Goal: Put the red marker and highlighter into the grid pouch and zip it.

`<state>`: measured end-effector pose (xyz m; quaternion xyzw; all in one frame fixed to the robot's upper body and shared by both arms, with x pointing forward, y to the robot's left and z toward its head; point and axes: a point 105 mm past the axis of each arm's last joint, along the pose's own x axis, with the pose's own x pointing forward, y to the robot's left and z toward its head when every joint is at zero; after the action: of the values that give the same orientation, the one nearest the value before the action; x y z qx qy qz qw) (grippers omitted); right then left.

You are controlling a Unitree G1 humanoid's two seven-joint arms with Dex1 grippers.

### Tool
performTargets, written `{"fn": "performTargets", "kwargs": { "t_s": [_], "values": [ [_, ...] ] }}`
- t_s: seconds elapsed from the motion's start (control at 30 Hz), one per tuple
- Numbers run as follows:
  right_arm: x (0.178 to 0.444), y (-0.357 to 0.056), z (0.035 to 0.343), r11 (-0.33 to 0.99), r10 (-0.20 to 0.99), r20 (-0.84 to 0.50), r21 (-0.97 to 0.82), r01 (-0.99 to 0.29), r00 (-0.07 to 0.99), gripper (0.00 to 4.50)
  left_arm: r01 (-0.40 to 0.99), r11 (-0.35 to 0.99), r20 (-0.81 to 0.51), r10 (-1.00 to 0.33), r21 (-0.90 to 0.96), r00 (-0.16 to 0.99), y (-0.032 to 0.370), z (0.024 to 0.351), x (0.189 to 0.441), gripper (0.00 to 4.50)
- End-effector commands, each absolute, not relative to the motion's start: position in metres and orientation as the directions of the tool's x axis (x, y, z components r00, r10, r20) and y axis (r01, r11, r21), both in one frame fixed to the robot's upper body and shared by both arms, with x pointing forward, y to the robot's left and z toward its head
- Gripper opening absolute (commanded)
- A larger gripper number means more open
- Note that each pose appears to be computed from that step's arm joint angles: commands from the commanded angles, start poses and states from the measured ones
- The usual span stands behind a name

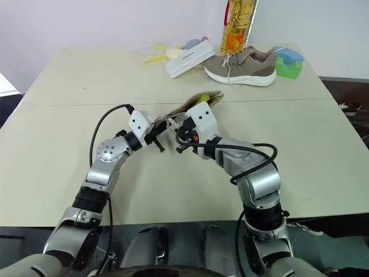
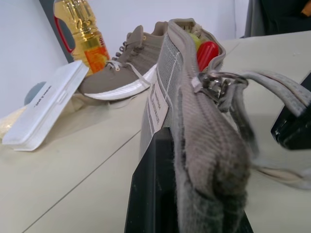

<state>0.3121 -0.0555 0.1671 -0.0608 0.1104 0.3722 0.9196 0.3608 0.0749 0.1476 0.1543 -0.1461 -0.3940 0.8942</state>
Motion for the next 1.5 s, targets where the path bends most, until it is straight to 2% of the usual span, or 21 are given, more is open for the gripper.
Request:
{"fn": "performTargets", "kwargs": {
  "t_s": [0.03, 0.13, 0.27, 0.33, 0.47, 0.63, 0.77, 0.8, 0.9, 1.07, 1.4, 1.5],
  "values": [
    [0.320, -0.076, 0.194, 0.739, 0.630, -0.188, -0.153, -0.656, 0.754, 0.08, 0.635, 0.625, 0.168, -0.760, 0.454, 0.628, 0.079, 0.158, 0.357, 0.00],
    [0.326, -0.094, 0.205, 0.761, 0.587, -0.175, -0.214, -0.612, 0.791, 0.08, 0.638, 0.607, 0.150, -0.769, 0.474, 0.621, 0.082, 0.155, 0.355, 0.00],
    [0.341, -0.159, 0.235, 0.826, 0.413, -0.152, -0.353, -0.439, 0.898, 0.08, 0.649, 0.580, 0.101, -0.778, 0.492, 0.620, 0.098, 0.146, 0.349, 0.00],
    [0.343, -0.183, 0.240, 0.839, 0.352, -0.159, -0.383, -0.386, 0.922, 0.08, 0.654, 0.566, 0.075, -0.782, 0.502, 0.619, 0.104, 0.141, 0.346, 0.00],
    [0.341, -0.204, 0.240, 0.840, 0.314, -0.176, -0.406, -0.359, 0.933, 0.08, 0.654, 0.549, 0.039, -0.781, 0.520, 0.624, 0.113, 0.133, 0.344, 0.00],
    [0.337, -0.204, 0.228, 0.828, 0.331, -0.215, -0.401, -0.392, 0.919, 0.08, 0.654, 0.548, 0.031, -0.778, 0.521, 0.627, 0.116, 0.131, 0.343, 0.00],
    [0.329, -0.175, 0.218, 0.778, 0.440, -0.232, -0.385, -0.497, 0.868, 0.08, 0.666, 0.559, 0.050, -0.783, 0.494, 0.620, 0.113, 0.132, 0.341, 0.00],
    [0.326, -0.163, 0.211, 0.773, 0.487, -0.242, -0.327, -0.543, 0.839, 0.08, 0.667, 0.568, 0.063, -0.782, 0.483, 0.621, 0.112, 0.134, 0.341, 0.00],
    [0.316, -0.131, 0.191, 0.741, 0.579, -0.264, -0.222, -0.633, 0.771, 0.94, 0.665, 0.586, 0.087, -0.777, 0.463, 0.624, 0.109, 0.138, 0.341, 0.00],
    [0.313, -0.098, 0.173, 0.746, 0.615, -0.251, -0.120, -0.655, 0.747, 3.32, 0.666, 0.591, 0.101, -0.777, 0.455, 0.621, 0.106, 0.141, 0.340, 0.00],
    [0.320, -0.075, 0.154, 0.775, 0.621, -0.248, 0.054, -0.629, 0.744, 3.32, 0.672, 0.591, 0.118, -0.783, 0.446, 0.610, 0.101, 0.145, 0.338, 0.00],
    [0.323, -0.074, 0.151, 0.787, 0.610, -0.243, 0.079, -0.612, 0.754, 2.44, 0.672, 0.592, 0.120, -0.783, 0.445, 0.610, 0.100, 0.145, 0.338, 0.00]
  ]
}}
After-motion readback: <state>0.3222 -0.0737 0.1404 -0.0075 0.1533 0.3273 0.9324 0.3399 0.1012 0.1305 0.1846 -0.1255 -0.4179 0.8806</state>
